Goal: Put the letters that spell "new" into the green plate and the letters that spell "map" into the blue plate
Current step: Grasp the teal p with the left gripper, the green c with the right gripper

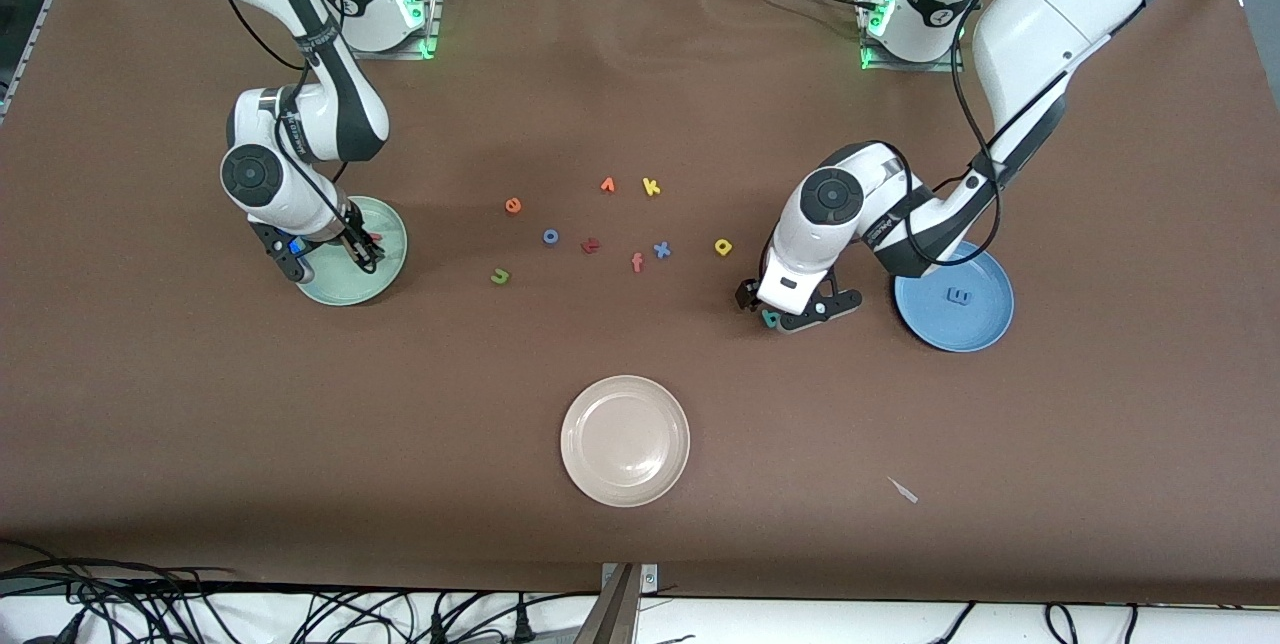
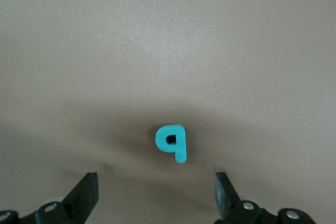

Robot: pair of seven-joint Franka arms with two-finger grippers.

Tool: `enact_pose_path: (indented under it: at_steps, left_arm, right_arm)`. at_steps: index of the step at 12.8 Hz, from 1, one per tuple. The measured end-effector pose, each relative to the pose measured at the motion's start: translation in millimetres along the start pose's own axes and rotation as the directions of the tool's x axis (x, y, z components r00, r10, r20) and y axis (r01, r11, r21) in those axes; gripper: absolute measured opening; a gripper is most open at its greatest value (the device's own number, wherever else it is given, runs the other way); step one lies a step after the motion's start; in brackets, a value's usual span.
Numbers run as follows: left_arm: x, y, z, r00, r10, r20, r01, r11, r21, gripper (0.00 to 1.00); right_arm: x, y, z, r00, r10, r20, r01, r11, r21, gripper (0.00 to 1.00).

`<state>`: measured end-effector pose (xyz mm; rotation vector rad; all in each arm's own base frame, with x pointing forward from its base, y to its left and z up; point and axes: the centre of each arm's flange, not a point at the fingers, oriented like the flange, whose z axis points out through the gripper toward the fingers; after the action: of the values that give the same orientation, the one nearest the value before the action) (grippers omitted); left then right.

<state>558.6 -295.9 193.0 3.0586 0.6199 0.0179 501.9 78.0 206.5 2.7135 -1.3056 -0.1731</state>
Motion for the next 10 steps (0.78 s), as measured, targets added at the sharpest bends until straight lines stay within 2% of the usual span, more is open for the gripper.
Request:
enact_pose_path:
  at_steps: [2,3,5,7,8,9,10]
  left_arm:
    - [11.8,2.9,5.3,1.0,-0.028,0.009,0.028,0.999,-0.016,0.97]
    - [17.0,4.8,7.0,0.999,-0.039,0.012,0.039,0.999,-0.024,0.97]
    - [20.9,8.0,12.5,0.999,-0.049,0.018,0.049,0.998,-0.03,0.94]
    - [18.8,11.0,20.0,0.998,-0.051,0.024,0.051,0.998,-0.024,0.76]
    - [17.9,11.7,22.3,0.998,-0.05,0.025,0.051,0.998,-0.021,0.63]
    - [18.1,11.9,22.8,0.998,-0.051,0.024,0.051,0.998,-0.021,0.63]
    - [19.1,11.6,22.2,0.998,-0.052,0.023,0.052,0.998,-0.018,0.57]
  right_arm:
    - [-14.9,-17.7,-26.8,0.999,-0.045,0.017,0.046,0.999,-0.009,0.96]
    - [-28.5,-34.0,-45.2,0.996,-0.082,0.019,0.082,0.997,-0.002,1.0]
    - [-63.2,-69.0,-75.2,0.986,-0.165,0.008,0.165,0.986,0.032,1.0]
    - [-95.5,-95.2,-81.9,0.973,-0.23,0.002,0.23,0.972,0.053,1.0]
    - [-106.9,-105.6,-76.4,0.965,-0.263,0.001,0.263,0.963,0.059,1.0]
    - [-114.4,-115.3,-69.7,0.953,-0.304,-0.009,0.304,0.949,0.08,1.0]
    - [-118.4,-123.2,-61.8,0.943,-0.332,-0.02,0.333,0.937,0.107,1.0]
